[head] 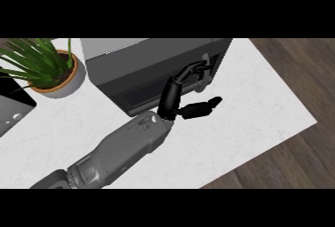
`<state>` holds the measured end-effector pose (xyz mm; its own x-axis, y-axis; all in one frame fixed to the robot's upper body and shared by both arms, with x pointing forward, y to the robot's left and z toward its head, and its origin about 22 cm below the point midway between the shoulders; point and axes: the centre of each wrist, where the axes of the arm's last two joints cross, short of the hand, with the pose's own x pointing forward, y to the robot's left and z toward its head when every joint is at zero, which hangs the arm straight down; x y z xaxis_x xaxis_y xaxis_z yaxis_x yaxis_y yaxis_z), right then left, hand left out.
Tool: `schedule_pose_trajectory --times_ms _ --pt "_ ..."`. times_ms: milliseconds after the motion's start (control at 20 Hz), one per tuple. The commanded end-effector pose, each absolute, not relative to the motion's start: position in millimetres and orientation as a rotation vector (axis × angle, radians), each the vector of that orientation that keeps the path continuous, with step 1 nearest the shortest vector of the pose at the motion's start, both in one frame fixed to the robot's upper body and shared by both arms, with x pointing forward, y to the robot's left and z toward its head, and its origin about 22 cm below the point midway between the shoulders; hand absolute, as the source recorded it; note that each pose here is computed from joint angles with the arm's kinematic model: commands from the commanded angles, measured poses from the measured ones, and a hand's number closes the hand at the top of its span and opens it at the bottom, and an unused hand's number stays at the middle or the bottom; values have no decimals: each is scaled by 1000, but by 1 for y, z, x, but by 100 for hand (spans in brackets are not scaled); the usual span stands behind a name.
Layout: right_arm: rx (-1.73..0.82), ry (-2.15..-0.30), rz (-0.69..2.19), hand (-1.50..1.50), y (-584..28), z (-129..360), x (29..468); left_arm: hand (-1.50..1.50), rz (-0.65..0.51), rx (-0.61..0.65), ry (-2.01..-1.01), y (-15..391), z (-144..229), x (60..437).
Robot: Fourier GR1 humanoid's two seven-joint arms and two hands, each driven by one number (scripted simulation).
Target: Pick up the milk, place it into the microwave and close the microwave
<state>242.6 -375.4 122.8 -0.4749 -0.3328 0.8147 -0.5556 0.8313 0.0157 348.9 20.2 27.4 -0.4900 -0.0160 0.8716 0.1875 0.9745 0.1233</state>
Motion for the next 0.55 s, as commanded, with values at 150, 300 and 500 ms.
schedule_pose_trajectory --times_ms 150,300,500 --pt "631 -2106 302 -150 -382 126 240 -150 -364 269 -1991 63 21 385" --pt "628 -2108 309 -150 -381 129 240 -150 -345 293 -1956 59 24 388" --pt "596 -2100 302 -150 -387 131 237 -150 -366 323 -1945 56 28 391"
